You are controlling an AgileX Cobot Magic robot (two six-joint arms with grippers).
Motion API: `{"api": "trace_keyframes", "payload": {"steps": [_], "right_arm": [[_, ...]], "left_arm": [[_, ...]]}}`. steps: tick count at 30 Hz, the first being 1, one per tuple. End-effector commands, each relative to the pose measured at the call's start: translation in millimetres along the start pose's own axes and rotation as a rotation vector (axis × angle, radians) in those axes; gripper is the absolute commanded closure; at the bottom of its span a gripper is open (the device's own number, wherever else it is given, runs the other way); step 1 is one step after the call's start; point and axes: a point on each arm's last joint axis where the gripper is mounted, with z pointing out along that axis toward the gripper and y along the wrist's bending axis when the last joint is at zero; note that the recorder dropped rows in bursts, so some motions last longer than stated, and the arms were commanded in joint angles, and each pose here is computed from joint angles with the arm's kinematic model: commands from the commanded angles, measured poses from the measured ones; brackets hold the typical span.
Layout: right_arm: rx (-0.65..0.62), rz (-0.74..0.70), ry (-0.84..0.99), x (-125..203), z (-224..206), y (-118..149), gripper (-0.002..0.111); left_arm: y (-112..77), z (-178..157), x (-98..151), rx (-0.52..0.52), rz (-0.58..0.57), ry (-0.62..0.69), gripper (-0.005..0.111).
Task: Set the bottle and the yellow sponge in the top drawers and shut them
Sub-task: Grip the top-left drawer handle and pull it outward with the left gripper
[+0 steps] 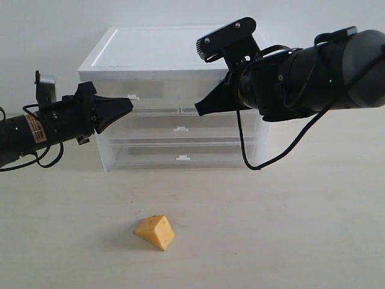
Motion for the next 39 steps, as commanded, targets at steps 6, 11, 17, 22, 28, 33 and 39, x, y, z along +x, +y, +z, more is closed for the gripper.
{"api": "trace_keyframes", "payload": {"steps": [6, 11, 17, 22, 28, 33, 39], "right_arm": [[0.012, -0.004, -0.005, -1.6, 0.3, -1.8, 0.108], [0.001, -0.005, -0.005, -1.2, 0.4, -0.7, 0.108], [0.001, -0.005, -0.005, -1.2, 0.4, -0.7, 0.108], [0.001, -0.005, -0.005, -1.2, 0.4, -0.7, 0.108], [0.003, -0.005, -0.005, -1.2, 0.4, -0.9, 0.108], [-0.003, 0.013, -0.006, -1.3, 0.4, -0.3, 0.108], [-0.015, 0.012, -0.009, -1.6, 0.4, 0.7, 0.108]], "left_arm": [[-3.9, 6.0, -17.6, -0.029, -0.018, -0.034, 0.050], [-12.1, 9.6, -25.5, 0.025, 0.015, -0.034, 0.070], [-11.9, 9.6, -25.7, 0.022, 0.052, -0.036, 0.103], [-18.0, 9.1, -20.7, 0.092, 0.070, 0.012, 0.103], [-16.6, 4.5, -8.2, 0.119, 0.037, 0.050, 0.103], [-13.4, 0.2, 2.0, 0.102, 0.017, 0.077, 0.103], [-22.9, -10.9, 13.4, 0.092, 0.024, 0.104, 0.103]]}}
